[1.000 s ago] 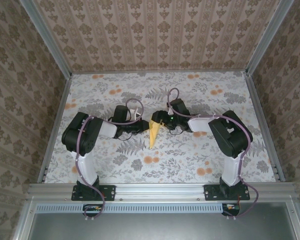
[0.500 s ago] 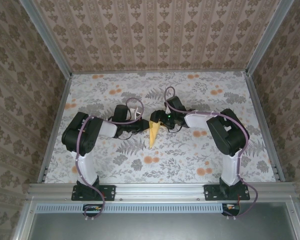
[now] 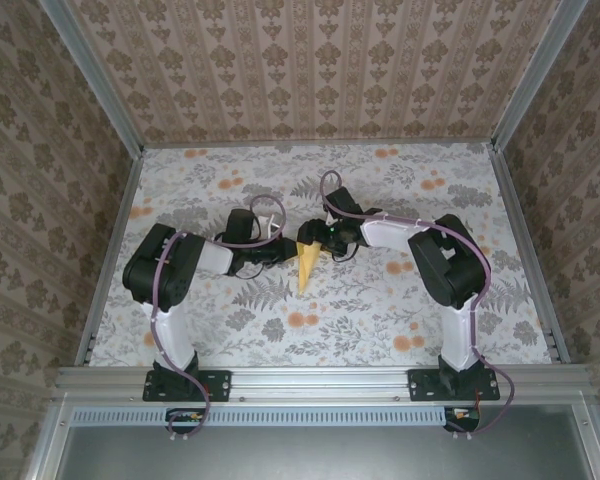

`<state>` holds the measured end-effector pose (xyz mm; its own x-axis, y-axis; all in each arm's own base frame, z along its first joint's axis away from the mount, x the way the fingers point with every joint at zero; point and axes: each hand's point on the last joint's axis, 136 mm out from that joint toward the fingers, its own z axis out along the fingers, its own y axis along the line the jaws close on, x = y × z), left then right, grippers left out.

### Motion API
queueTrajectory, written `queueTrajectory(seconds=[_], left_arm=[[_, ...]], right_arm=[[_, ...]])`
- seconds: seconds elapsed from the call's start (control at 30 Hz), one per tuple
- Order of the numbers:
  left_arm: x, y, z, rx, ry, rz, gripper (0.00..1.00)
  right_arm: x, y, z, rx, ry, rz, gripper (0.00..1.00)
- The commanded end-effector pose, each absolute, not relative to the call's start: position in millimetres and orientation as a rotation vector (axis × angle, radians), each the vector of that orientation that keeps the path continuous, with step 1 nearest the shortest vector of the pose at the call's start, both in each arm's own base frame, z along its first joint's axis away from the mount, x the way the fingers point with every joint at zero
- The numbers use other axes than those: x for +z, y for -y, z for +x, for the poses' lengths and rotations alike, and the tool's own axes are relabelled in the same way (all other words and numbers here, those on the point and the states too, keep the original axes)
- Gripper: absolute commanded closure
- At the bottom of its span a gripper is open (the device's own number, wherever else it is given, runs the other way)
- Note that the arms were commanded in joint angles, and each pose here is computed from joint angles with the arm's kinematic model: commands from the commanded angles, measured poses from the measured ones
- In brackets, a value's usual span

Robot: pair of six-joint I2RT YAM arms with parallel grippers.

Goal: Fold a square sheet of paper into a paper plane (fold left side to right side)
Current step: Fold the wing for the fifth time at the center of the table.

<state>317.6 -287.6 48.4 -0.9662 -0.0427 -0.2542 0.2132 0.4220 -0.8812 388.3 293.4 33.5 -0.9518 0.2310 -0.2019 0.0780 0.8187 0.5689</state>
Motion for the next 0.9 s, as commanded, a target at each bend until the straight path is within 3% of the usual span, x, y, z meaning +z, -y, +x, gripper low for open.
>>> queueTrajectory(seconds=[0.0,0.87], left_arm=[[46,289,322,-1.570,-2.423,0.195,1.00],[28,287,329,-1.515,-2.475,0.204,1.00]], right_arm=[[-17,-271,359,0.638,-2.917,0.270,0.25],[-19,-277,356,0.646,-2.929,0.242,0.24]])
